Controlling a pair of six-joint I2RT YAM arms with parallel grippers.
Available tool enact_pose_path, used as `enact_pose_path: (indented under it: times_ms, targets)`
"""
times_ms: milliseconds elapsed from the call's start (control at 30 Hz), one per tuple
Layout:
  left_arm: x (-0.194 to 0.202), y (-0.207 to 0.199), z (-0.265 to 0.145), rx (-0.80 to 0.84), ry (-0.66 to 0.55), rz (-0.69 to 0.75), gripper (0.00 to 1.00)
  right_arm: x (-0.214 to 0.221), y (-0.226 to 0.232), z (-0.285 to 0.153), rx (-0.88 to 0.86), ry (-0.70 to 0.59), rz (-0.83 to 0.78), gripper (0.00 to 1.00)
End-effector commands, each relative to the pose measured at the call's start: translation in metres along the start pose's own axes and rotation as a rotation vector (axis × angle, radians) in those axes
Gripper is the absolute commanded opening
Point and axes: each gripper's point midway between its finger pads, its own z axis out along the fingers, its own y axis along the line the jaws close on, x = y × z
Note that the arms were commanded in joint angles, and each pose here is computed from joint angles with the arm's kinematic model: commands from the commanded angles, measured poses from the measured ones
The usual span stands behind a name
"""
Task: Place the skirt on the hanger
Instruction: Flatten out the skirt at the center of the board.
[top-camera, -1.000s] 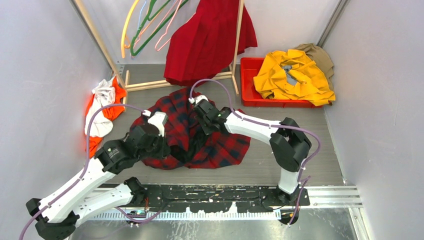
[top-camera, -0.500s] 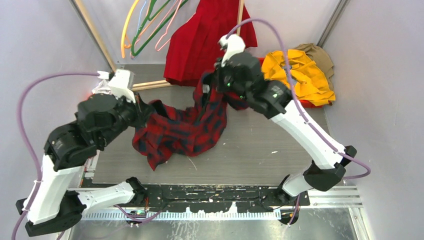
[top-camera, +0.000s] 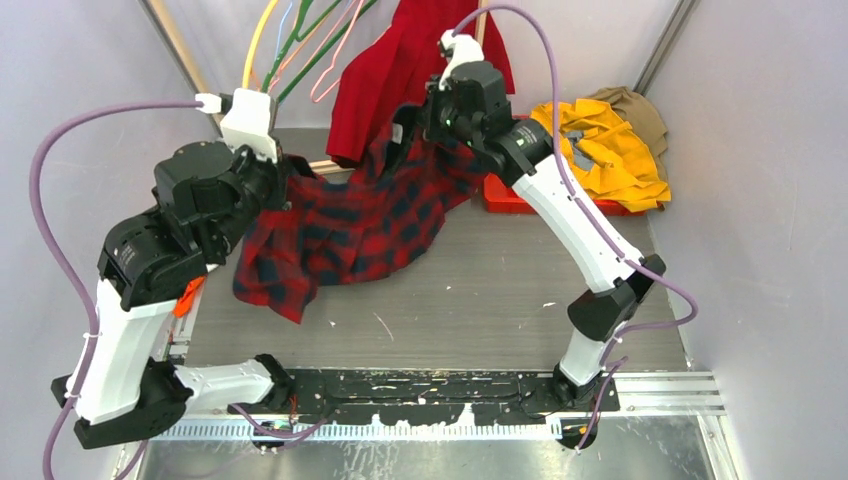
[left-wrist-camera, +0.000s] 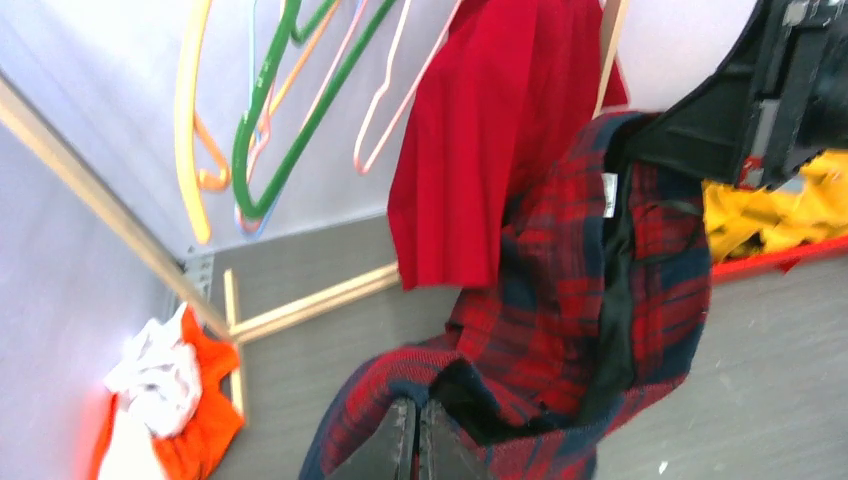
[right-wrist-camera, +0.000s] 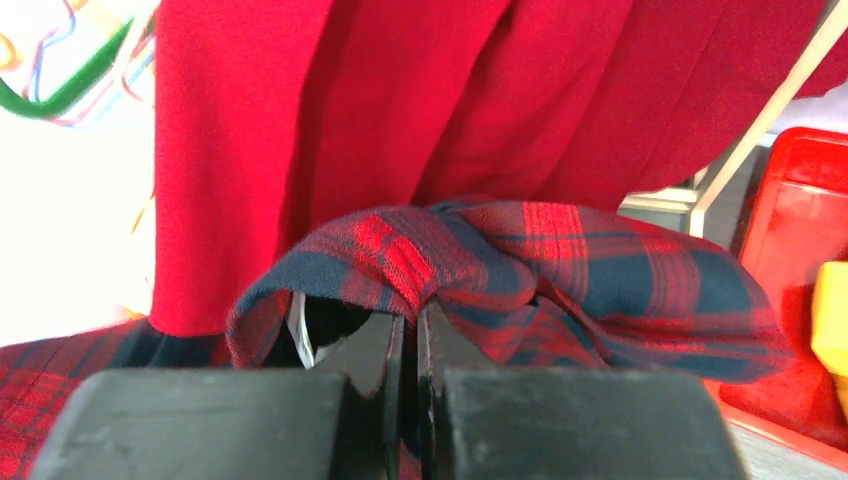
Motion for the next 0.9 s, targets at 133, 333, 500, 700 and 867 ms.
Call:
enact_pose_path:
  times_ms: [133,333,500,700,867]
  targets:
    - [0.03,0.018,-0.005,-0.07,-0.036,-0.035,0.0,0.006,-0.004,-0.034,-0.072,-0.086,0.071,0.01]
    - [0.066,0.02,0.033,-0.122,0.083,-0.063,0.0,0.007,0.003,0.011,-0.09,-0.065,0.097,0.01]
    - [0.063,0.038,0.061,-0.121,0.148,-0.14,0.0,-0.017,0.018,0.047,-0.118,-0.084,0.1,0.01]
    - [0.007,0.053,0.058,-0.106,0.026,-0.172,0.0,-0.059,0.038,0.036,-0.186,-0.148,0.092,0.01]
    - [-0.003,0.041,0.025,-0.017,-0.044,-0.212,0.0,-0.048,0.03,0.004,-0.192,-0.161,0.087,0.01]
